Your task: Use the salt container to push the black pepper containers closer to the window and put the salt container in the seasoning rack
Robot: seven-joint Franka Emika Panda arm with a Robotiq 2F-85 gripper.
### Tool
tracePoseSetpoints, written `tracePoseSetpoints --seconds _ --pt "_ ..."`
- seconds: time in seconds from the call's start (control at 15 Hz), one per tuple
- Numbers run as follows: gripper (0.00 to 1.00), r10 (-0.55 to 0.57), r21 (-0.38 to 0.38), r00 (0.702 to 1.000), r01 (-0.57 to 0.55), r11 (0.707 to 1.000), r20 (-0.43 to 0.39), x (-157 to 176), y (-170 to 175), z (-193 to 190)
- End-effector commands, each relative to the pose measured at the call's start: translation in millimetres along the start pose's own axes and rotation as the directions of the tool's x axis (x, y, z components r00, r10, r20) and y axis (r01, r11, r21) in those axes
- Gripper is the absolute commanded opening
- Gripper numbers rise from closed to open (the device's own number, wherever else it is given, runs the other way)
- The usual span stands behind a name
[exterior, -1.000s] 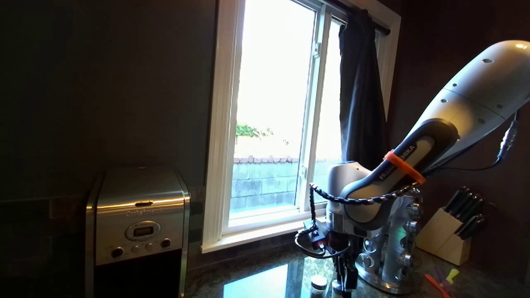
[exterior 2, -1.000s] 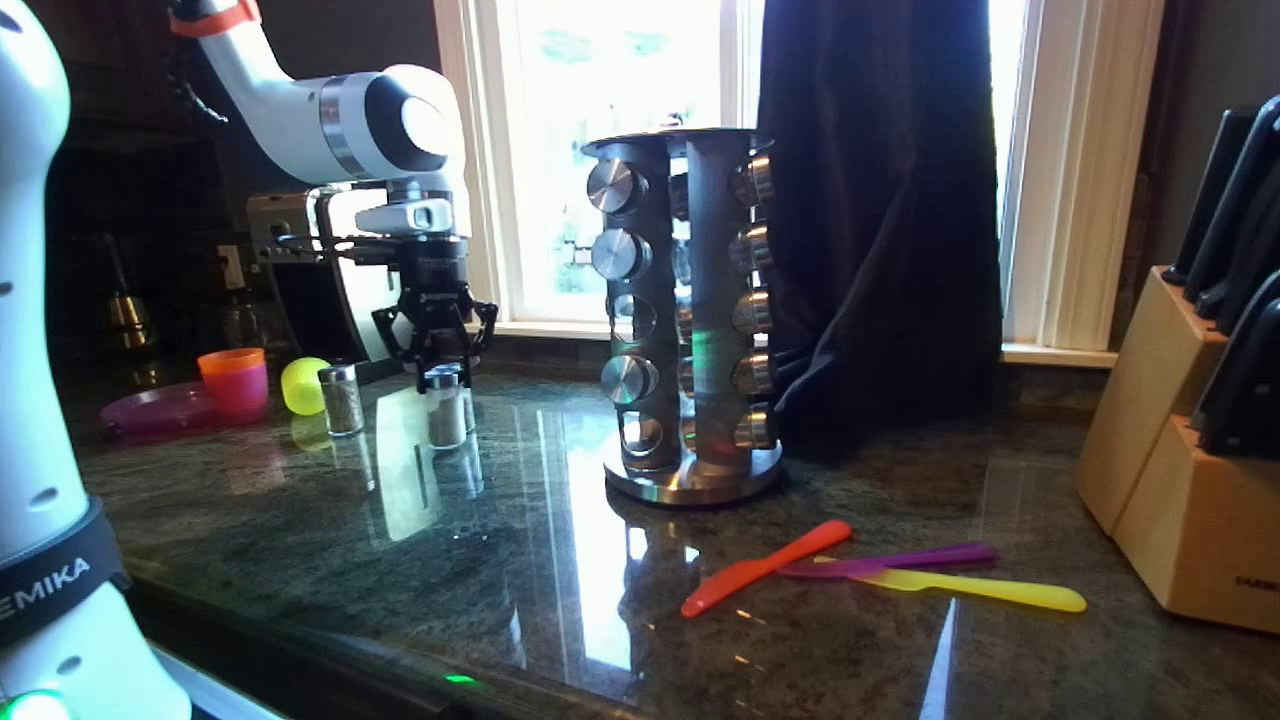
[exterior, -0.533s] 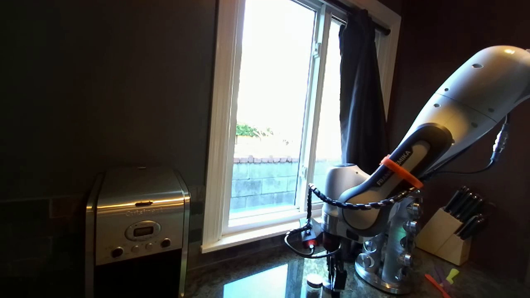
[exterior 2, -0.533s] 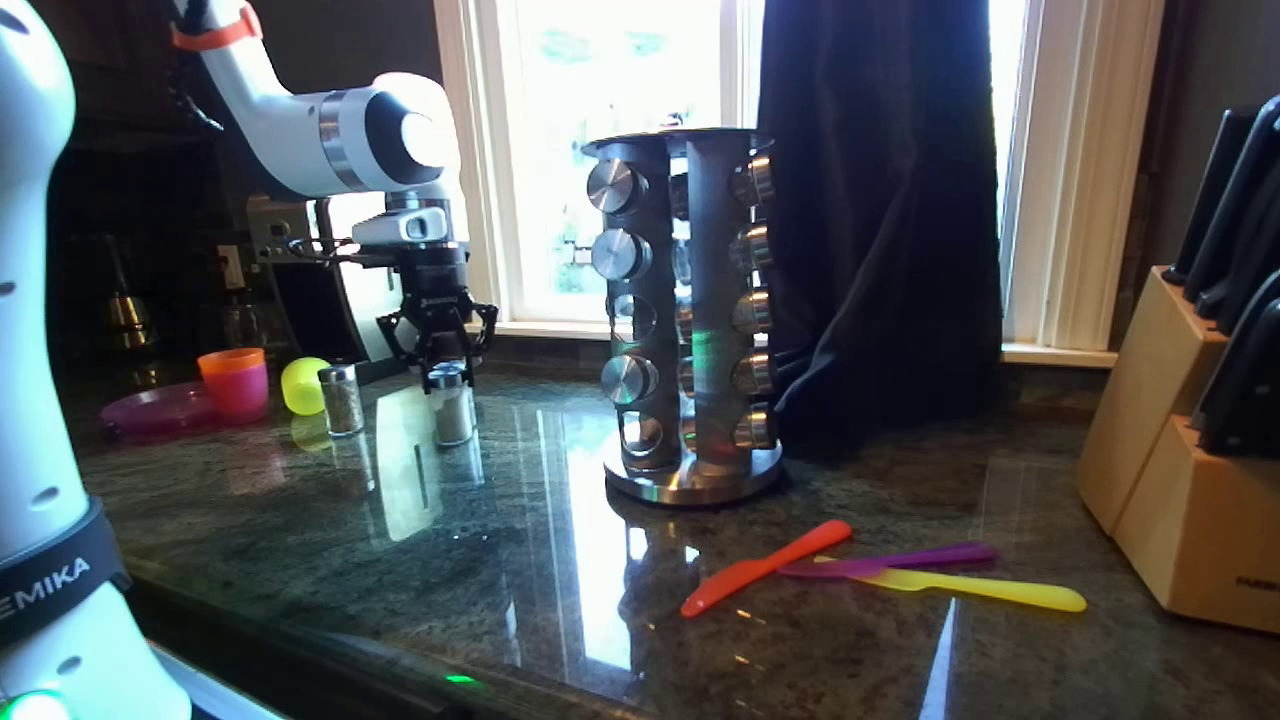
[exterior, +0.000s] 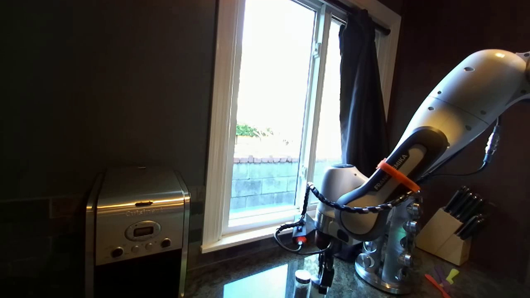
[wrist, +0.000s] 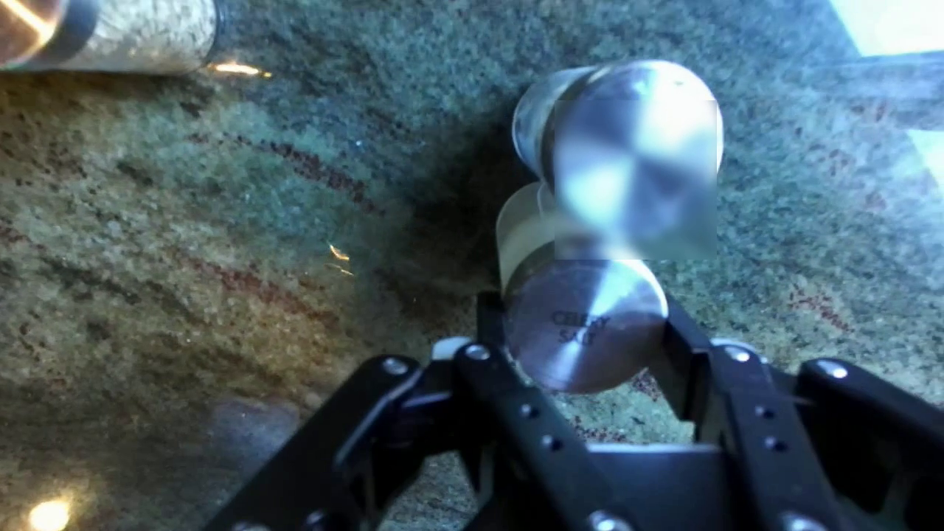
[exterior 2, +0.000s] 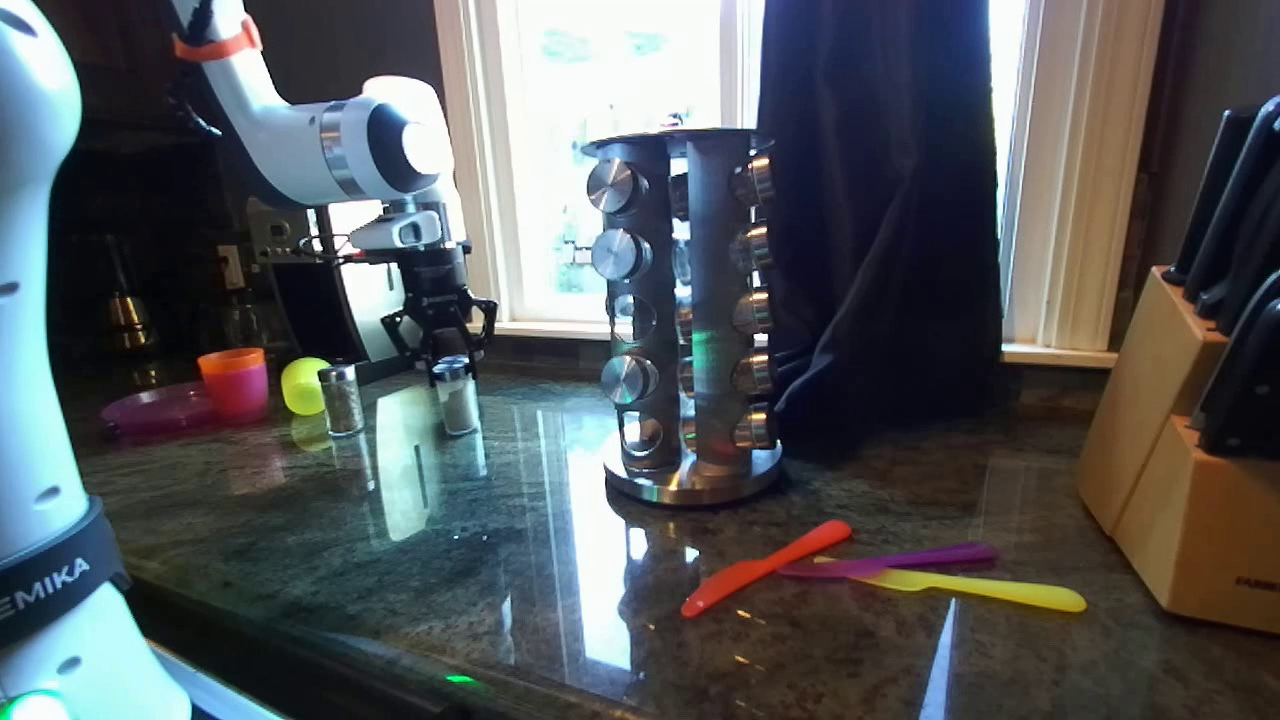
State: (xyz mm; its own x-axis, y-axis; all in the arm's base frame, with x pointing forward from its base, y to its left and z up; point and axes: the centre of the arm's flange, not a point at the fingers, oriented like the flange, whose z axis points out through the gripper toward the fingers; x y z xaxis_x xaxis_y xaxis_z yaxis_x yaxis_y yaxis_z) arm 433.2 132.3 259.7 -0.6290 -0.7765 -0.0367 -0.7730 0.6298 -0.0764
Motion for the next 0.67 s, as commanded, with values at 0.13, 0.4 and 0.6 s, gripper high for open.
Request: tracePoseSetpoints --seconds 0.13,0.4,0.6 --pt "0.25 0.007 0.039 1.0 -0.008 0.999 0.028 -33 -5 12" --pt "0.25 -0.026 0.056 0.999 0.023 0.998 0.042 -67 -13 10" --pt "0.25 -0.048 0.052 0.997 0.044 0.998 0.064 -95 -18 11"
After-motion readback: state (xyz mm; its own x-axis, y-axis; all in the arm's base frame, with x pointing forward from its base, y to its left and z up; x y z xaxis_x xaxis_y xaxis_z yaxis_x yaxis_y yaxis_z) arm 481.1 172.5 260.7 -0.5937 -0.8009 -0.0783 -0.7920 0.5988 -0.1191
